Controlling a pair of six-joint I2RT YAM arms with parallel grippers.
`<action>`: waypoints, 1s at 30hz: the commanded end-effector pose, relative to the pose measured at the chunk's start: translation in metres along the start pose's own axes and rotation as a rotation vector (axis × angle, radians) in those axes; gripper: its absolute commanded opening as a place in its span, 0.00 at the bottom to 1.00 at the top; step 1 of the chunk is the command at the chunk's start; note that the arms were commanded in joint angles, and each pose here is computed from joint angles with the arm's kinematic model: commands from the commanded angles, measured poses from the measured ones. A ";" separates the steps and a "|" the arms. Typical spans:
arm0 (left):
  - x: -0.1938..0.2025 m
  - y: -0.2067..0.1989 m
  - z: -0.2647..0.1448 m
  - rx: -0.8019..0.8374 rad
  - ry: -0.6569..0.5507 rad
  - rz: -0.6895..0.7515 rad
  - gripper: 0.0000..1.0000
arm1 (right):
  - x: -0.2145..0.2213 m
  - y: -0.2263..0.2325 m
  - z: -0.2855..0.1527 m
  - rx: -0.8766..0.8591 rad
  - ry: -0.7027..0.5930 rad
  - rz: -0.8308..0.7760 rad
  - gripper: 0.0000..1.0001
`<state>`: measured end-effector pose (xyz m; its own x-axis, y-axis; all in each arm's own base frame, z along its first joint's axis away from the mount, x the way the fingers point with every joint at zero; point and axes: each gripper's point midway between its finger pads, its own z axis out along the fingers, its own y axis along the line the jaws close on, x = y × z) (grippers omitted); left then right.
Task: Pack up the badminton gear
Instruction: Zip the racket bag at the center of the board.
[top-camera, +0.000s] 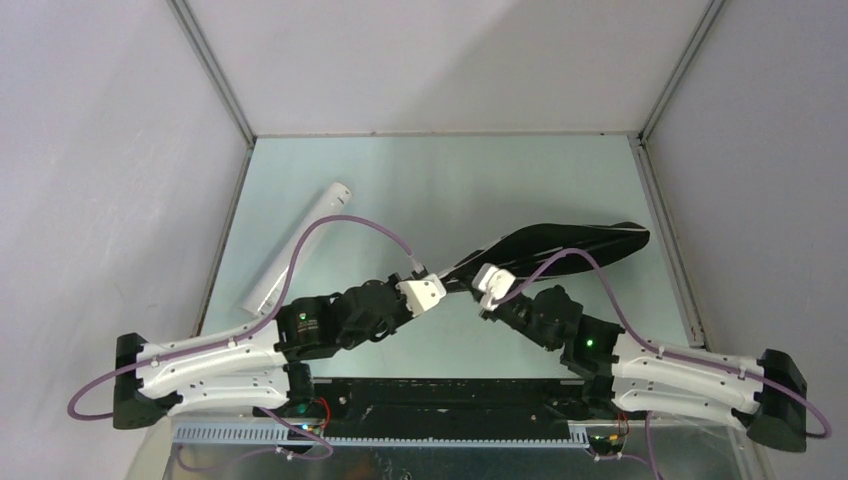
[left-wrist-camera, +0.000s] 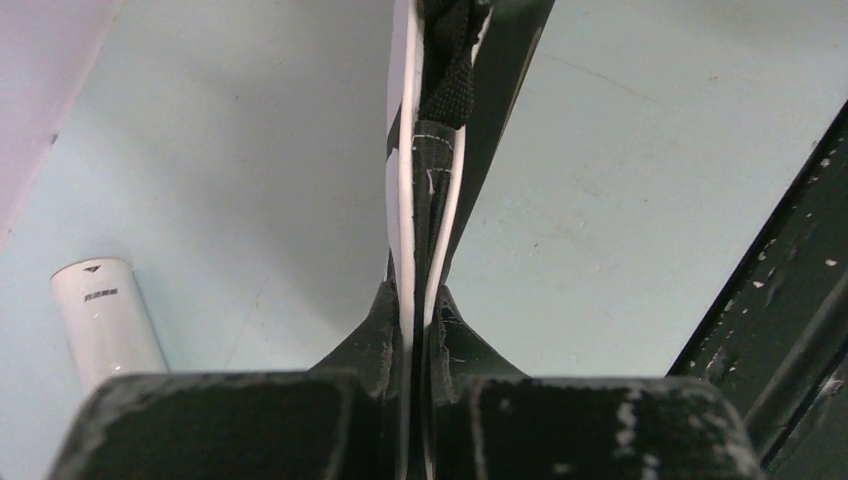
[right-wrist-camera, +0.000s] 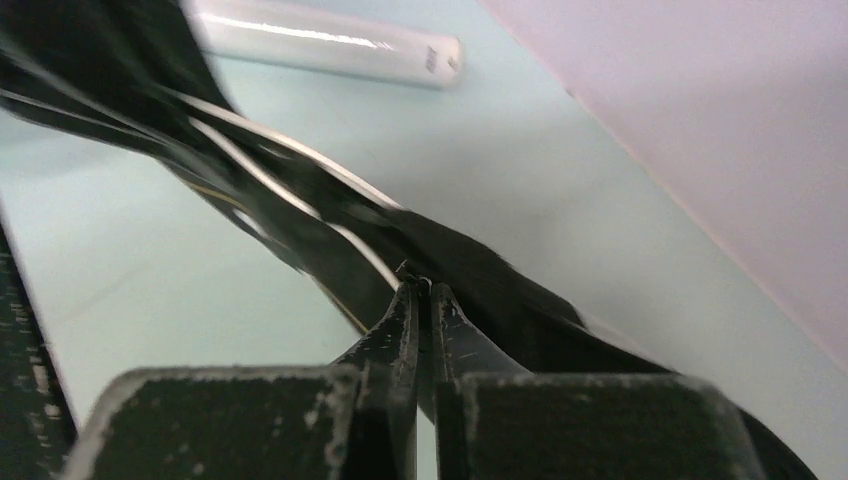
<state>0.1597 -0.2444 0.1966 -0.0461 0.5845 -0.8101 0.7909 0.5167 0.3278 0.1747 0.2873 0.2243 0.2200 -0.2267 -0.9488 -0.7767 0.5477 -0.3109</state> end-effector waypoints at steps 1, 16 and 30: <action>0.001 0.036 -0.017 -0.169 -0.004 0.027 0.00 | 0.044 -0.046 -0.023 0.139 0.194 0.028 0.00; 0.007 0.050 -0.027 -0.229 -0.019 0.063 0.00 | 0.090 -0.114 -0.042 0.360 0.355 0.210 0.00; 0.011 0.062 -0.037 -0.284 -0.017 0.065 0.00 | 0.139 -0.191 -0.084 0.715 0.517 0.315 0.00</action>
<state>0.1716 -0.2008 0.2039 0.0068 0.6309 -0.7758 0.6934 0.5560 0.4582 0.2847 0.1218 0.1446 -0.3362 -0.2625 -0.9045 -0.3510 0.9261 -0.1383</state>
